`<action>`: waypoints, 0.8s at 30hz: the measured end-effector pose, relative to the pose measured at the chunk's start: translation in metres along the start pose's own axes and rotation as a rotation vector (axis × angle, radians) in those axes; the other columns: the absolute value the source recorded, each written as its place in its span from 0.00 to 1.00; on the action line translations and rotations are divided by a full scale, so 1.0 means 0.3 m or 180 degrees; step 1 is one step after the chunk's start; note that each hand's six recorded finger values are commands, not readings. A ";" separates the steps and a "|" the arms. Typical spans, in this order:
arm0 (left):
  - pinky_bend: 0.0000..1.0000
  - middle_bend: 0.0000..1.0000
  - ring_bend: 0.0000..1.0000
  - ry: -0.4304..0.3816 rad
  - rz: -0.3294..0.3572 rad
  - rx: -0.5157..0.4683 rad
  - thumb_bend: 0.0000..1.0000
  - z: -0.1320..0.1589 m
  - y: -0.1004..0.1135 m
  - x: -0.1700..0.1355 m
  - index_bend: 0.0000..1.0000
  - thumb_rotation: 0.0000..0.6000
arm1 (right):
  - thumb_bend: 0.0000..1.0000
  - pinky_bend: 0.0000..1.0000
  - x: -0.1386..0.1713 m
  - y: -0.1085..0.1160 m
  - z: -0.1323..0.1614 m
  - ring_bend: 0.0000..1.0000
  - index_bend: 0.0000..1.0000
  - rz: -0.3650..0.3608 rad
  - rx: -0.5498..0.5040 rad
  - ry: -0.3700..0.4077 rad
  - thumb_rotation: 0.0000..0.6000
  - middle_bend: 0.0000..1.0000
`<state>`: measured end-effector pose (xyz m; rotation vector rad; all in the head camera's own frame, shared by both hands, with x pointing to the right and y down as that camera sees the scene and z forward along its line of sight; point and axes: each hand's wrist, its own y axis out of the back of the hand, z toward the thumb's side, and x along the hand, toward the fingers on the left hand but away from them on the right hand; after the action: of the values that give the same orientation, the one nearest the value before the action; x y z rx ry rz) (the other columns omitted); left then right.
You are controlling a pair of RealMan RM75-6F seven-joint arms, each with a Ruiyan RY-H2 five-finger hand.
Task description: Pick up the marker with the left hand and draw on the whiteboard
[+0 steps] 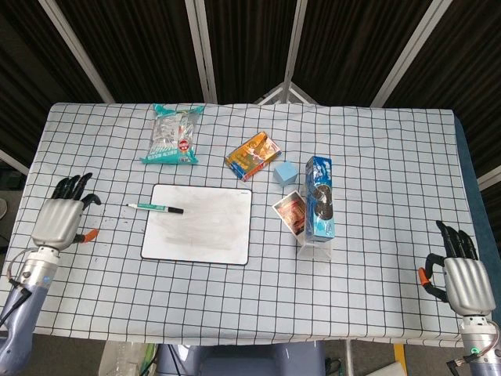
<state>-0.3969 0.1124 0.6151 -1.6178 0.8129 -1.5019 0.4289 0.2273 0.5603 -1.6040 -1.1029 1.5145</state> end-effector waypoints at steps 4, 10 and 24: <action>0.00 0.01 0.00 -0.0017 -0.0090 0.0015 0.36 0.067 -0.026 0.104 0.40 1.00 | 0.42 0.00 -0.005 -0.001 -0.004 0.00 0.00 0.0015 -0.0035 -0.0019 1.00 0.00; 0.00 0.02 0.00 -0.0074 -0.0218 0.0206 0.42 0.155 -0.079 0.213 0.43 1.00 | 0.42 0.00 -0.008 0.002 -0.014 0.00 0.00 0.0033 -0.0110 -0.0061 1.00 0.00; 0.00 0.03 0.00 -0.0168 -0.0470 0.0343 0.43 0.303 -0.220 0.329 0.45 1.00 | 0.42 0.00 -0.013 0.005 -0.021 0.00 0.00 0.0051 -0.0185 -0.0098 1.00 0.00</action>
<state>-0.2998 0.0708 0.7208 -1.6594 0.5841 -1.5703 0.4353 0.2238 0.5614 -1.6372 -1.1632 1.5351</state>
